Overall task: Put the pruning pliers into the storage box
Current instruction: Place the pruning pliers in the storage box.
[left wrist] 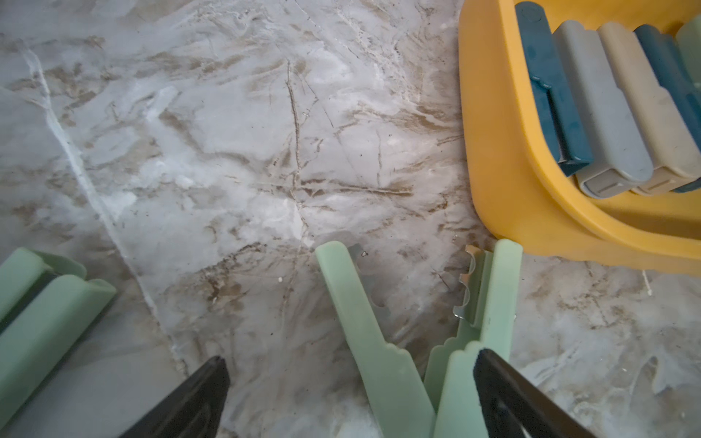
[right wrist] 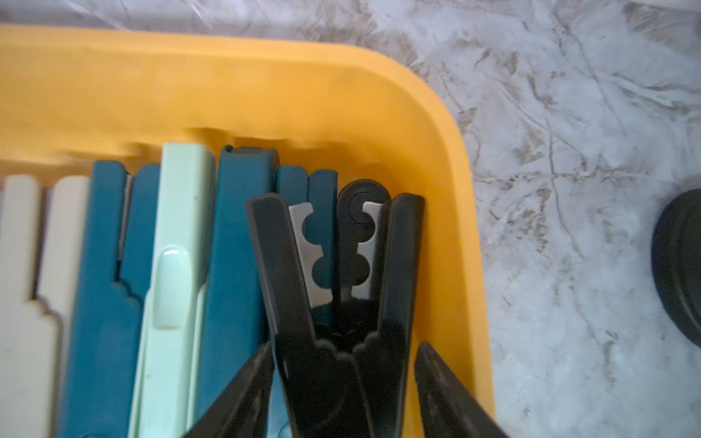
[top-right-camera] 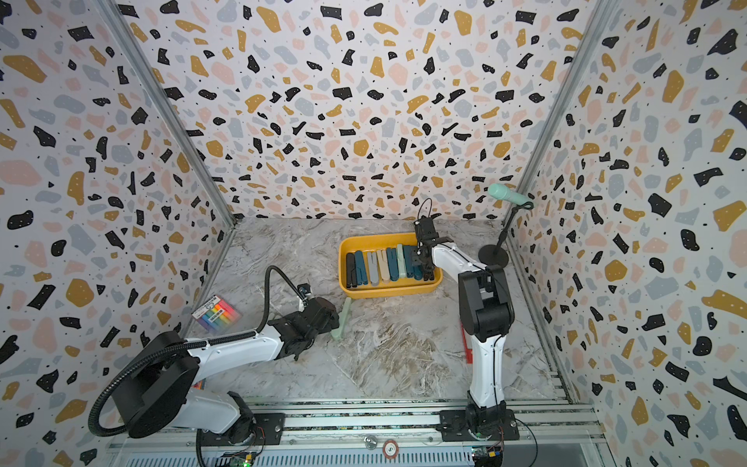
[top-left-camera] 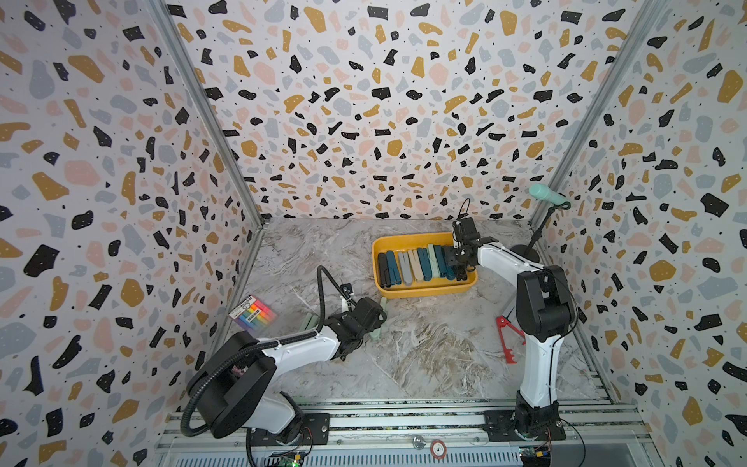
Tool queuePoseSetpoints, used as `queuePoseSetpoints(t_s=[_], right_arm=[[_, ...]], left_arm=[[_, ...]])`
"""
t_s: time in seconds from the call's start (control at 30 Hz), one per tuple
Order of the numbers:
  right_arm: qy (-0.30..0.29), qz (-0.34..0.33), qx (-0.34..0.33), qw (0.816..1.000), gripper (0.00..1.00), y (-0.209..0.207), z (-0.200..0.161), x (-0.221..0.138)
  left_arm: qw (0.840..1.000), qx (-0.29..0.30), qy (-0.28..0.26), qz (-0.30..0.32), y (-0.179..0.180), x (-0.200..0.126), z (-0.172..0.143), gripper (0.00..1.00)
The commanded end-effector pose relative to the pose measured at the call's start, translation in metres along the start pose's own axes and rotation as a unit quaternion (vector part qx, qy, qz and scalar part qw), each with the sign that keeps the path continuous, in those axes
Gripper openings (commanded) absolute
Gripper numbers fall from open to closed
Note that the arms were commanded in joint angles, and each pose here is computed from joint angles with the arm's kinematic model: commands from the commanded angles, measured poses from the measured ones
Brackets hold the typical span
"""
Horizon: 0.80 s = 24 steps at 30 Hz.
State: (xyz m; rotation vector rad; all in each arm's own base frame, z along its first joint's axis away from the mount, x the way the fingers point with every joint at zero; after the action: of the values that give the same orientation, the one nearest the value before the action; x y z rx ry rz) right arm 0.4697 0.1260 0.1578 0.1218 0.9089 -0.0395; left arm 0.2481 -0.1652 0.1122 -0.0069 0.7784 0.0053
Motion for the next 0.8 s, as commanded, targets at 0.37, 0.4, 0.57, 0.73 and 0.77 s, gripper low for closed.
queuePoseSetpoints(t_s=[0.37, 0.4, 0.57, 0.73, 0.77], right_arm=[[-0.093, 0.054, 0.049, 0.993, 0.65, -0.024, 0.016, -0.072], [-0.098, 0.054, 0.053, 0.992, 0.65, -0.028, 0.013, -0.074], [-0.104, 0.052, 0.067, 0.991, 0.65, -0.044, 0.001, -0.079], [-0.106, 0.042, 0.074, 0.991, 0.65, -0.060, -0.006, -0.085], [-0.107, 0.041, 0.075, 0.991, 0.66, -0.063, -0.007, -0.086]], left_arm=[[0.999, -0.013, 0.009, -0.052, -0.042, 0.007, 0.006, 0.99], [0.999, -0.010, 0.011, -0.052, -0.044, 0.008, 0.005, 0.99], [0.999, -0.003, 0.024, -0.044, -0.050, 0.017, -0.001, 0.99], [0.999, 0.007, 0.036, -0.010, -0.043, 0.021, -0.008, 0.99], [0.999, 0.006, 0.035, -0.007, -0.042, 0.020, -0.008, 0.99]])
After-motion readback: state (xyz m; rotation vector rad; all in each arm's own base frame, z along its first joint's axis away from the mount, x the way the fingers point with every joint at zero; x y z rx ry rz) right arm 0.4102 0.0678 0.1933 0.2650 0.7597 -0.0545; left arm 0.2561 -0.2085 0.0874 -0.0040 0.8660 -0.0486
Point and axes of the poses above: each gripper's point midway between its finger pads, its own x axis out along the fingers, its own y axis along the line the jaws close on, z = x × y, the point moved 7 cm from there along -x, back along the fingers, and after that the axes turned 14 degrees about x, right-handed, at the moved point
